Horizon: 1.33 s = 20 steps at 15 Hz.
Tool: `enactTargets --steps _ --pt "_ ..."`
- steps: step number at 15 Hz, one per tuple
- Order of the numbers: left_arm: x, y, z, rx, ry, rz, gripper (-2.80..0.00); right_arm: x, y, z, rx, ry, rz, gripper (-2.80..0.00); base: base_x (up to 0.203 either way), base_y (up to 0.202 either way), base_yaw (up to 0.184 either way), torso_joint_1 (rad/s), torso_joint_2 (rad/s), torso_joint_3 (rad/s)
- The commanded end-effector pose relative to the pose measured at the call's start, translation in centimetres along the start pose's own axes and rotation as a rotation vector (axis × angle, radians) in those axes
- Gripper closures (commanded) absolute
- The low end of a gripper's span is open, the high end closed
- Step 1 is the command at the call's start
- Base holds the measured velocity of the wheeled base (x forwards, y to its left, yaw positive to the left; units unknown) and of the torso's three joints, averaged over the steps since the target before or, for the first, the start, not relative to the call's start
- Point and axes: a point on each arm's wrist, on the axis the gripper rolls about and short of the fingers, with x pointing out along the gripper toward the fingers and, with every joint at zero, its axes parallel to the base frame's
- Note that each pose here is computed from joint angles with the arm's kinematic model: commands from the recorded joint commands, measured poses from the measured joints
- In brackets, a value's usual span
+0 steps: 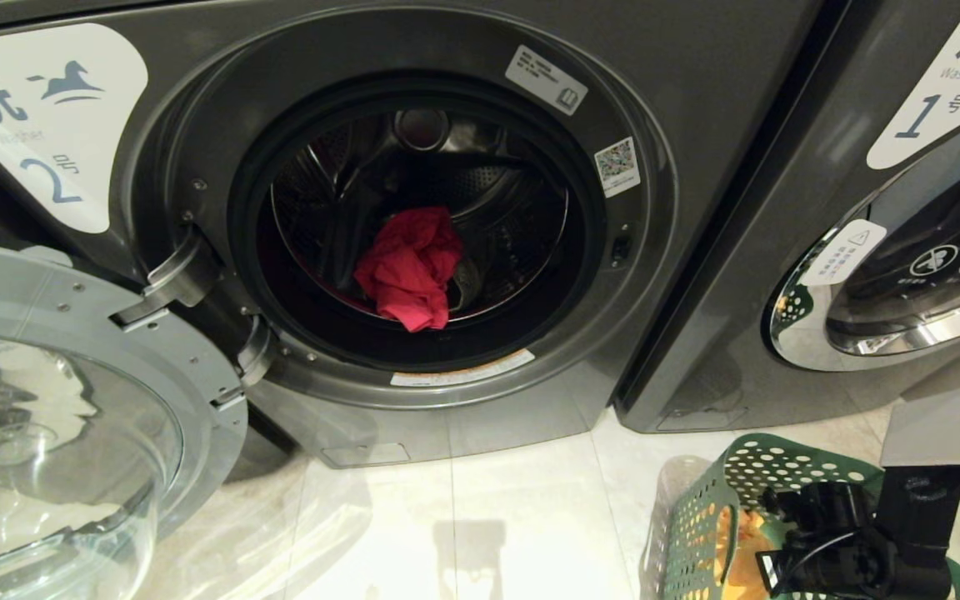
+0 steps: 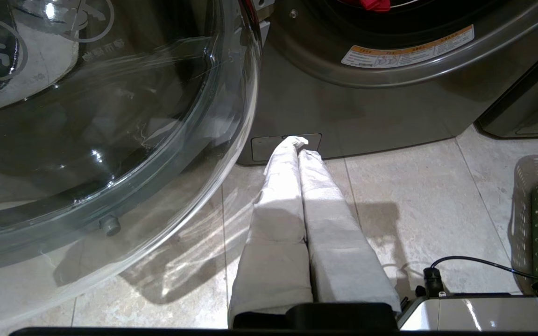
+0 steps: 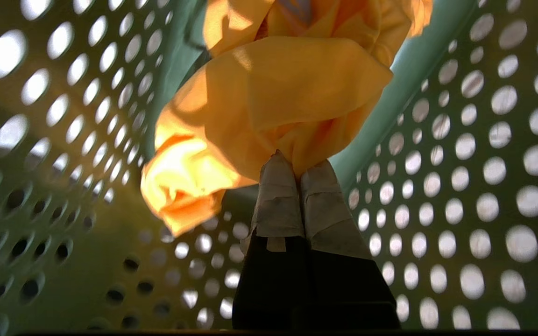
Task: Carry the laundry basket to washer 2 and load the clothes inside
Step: Place the clothes into the washing machine
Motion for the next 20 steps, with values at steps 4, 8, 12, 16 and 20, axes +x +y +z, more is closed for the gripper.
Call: enactTargets --steps 4,8,12,16,20 --pt "0.0 0.0 0.0 0.0 0.0 0.0 0.0 -7.8 0.6 0.7 0.018 -0.053 -0.011 0.0 0.0 0.0 0.0 0.0 0.0 0.0" --pt "0.0 0.0 0.0 0.0 0.0 0.0 0.0 -14.3 1.3 0.2 0.035 -0.125 -0.027 0.0 0.0 0.0 0.0 0.0 0.0 0.0" --pt "0.0 0.0 0.0 0.0 0.0 0.0 0.0 -21.2 2.2 -0.5 0.018 -0.301 -0.063 0.0 0.0 0.0 0.0 0.0 0.0 0.0" --pt "0.0 0.0 0.0 0.0 0.0 0.0 0.0 -27.5 2.7 -0.3 -0.035 -0.594 -0.165 0.0 0.0 0.0 0.0 0.0 0.0 0.0" --pt "0.0 0.0 0.0 0.0 0.0 0.0 0.0 -33.7 2.9 1.2 -0.138 -0.971 -0.341 0.0 0.0 0.0 0.0 0.0 0.0 0.0"
